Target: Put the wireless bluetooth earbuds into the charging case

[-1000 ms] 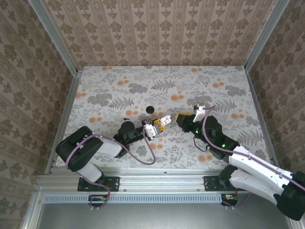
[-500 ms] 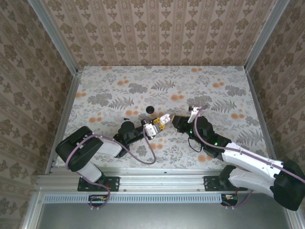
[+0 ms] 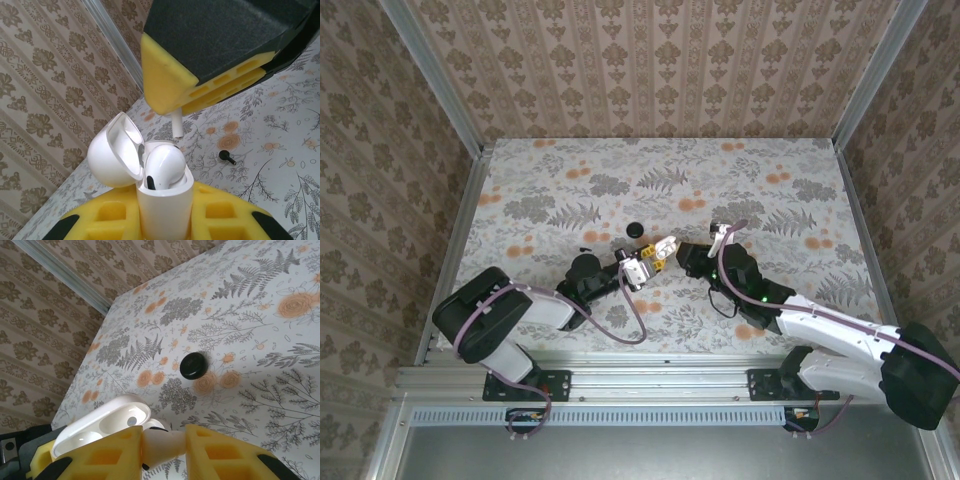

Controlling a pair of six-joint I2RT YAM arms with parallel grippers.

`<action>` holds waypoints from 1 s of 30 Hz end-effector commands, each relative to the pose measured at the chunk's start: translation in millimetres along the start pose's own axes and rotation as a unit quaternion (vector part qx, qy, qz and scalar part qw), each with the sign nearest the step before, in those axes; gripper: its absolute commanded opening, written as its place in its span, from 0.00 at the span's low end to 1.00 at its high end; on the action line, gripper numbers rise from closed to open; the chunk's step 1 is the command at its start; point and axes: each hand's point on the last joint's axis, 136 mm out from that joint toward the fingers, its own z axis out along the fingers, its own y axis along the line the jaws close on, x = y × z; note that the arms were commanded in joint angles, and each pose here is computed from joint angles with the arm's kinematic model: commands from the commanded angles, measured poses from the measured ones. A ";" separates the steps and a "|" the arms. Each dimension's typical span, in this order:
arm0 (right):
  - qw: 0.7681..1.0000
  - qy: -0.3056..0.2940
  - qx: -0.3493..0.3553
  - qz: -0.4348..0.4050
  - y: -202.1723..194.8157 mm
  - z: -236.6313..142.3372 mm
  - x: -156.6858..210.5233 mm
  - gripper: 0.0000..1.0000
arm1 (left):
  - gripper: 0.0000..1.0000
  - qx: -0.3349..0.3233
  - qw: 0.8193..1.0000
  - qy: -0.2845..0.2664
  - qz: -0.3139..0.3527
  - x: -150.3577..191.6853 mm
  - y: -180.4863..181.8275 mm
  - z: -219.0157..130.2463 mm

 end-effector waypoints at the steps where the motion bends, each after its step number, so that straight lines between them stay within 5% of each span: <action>1: 1.000 -0.021 -0.007 0.008 6.7 1.4 -8.6 0.26 | 0.00 -0.011 1.000 -0.027 0.011 -18.0 4.6 -3.8; 30: 1.000 -0.018 0.006 -0.009 7.7 11.5 -2.6 0.26 | 0.00 -0.017 0.999 -0.037 0.011 -26.7 8.4 -8.5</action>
